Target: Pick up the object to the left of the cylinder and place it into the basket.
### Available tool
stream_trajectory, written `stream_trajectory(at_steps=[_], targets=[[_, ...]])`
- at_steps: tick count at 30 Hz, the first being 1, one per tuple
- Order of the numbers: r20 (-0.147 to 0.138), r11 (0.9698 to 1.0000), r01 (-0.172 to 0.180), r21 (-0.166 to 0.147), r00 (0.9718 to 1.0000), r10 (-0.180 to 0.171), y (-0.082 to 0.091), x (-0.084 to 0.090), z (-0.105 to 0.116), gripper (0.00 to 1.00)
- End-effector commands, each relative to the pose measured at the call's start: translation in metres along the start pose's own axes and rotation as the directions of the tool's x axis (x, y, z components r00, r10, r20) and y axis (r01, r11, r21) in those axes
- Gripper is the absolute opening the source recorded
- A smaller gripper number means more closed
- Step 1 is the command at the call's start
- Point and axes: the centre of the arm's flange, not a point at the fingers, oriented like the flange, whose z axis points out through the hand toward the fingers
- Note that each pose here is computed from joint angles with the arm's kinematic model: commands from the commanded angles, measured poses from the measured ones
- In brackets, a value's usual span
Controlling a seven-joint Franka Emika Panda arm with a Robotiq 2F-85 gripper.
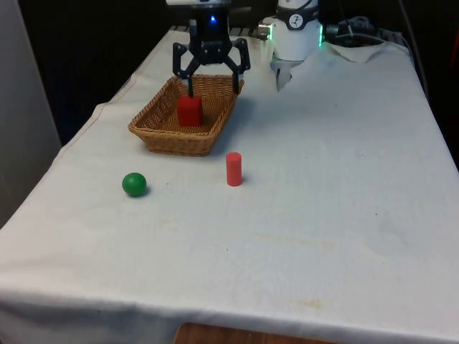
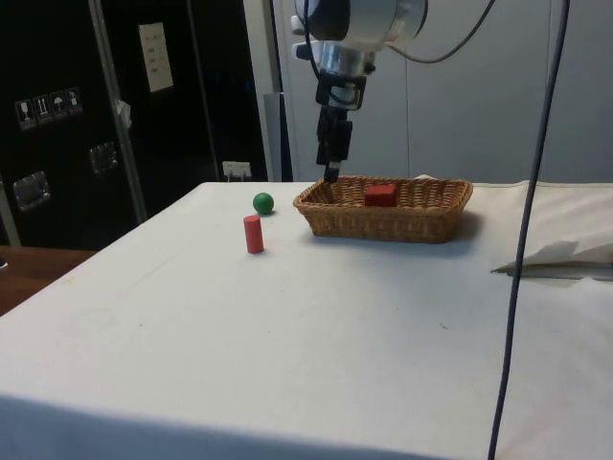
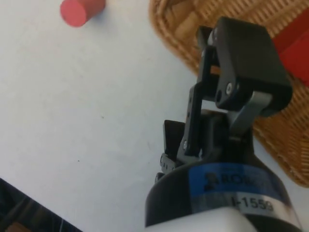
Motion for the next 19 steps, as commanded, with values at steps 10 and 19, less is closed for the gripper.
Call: stream_trajectory(at_steps=[10,19], targets=[[-0.02,0.9998,0.019,0.001,0.9996,-0.019,-0.023,0.022,0.003,1.0],[-0.03,0.9996,0.028,-0.003,0.9992,-0.028,-0.039,0.036,0.006,1.0]])
